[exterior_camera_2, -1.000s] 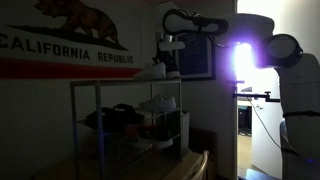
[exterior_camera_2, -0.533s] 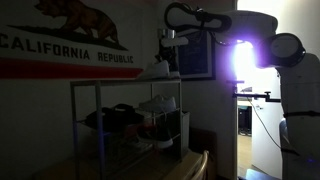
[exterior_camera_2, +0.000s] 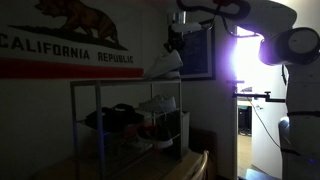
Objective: Move the white shoe from the top shelf to the middle shelf
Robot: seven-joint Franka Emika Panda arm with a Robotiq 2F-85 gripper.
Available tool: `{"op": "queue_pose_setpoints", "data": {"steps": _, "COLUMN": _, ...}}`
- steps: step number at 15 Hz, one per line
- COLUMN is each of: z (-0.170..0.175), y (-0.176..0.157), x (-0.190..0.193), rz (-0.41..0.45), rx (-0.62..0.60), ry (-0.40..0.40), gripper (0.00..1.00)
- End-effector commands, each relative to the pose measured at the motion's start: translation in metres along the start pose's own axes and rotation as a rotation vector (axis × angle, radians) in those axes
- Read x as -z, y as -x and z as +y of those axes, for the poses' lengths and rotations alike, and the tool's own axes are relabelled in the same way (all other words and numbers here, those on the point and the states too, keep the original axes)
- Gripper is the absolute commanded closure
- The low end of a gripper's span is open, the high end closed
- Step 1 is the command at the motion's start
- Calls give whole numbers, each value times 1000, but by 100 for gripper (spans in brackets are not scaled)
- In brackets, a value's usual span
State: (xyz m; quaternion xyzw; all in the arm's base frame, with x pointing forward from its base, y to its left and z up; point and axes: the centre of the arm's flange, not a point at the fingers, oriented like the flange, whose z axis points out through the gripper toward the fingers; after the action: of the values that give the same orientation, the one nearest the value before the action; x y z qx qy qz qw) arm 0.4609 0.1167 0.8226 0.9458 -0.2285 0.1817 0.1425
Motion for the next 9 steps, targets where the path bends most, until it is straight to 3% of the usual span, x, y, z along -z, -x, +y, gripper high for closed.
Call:
{"op": "queue_pose_setpoints", "data": {"steps": 1, "z": 27, "y": 22, "x": 34, "rz": 14, "rx": 19, "ry": -5, "gripper": 93}}
{"op": "queue_pose_setpoints", "data": {"steps": 6, "z": 64, "y": 51, "x": 64, "rz": -25, "rx": 41, "ry": 8, "gripper": 92}}
{"op": "queue_pose_setpoints", "data": {"steps": 9, "z": 87, "y": 71, "x": 65, "rz": -99, "rx": 81, "ry": 28, "gripper": 92}}
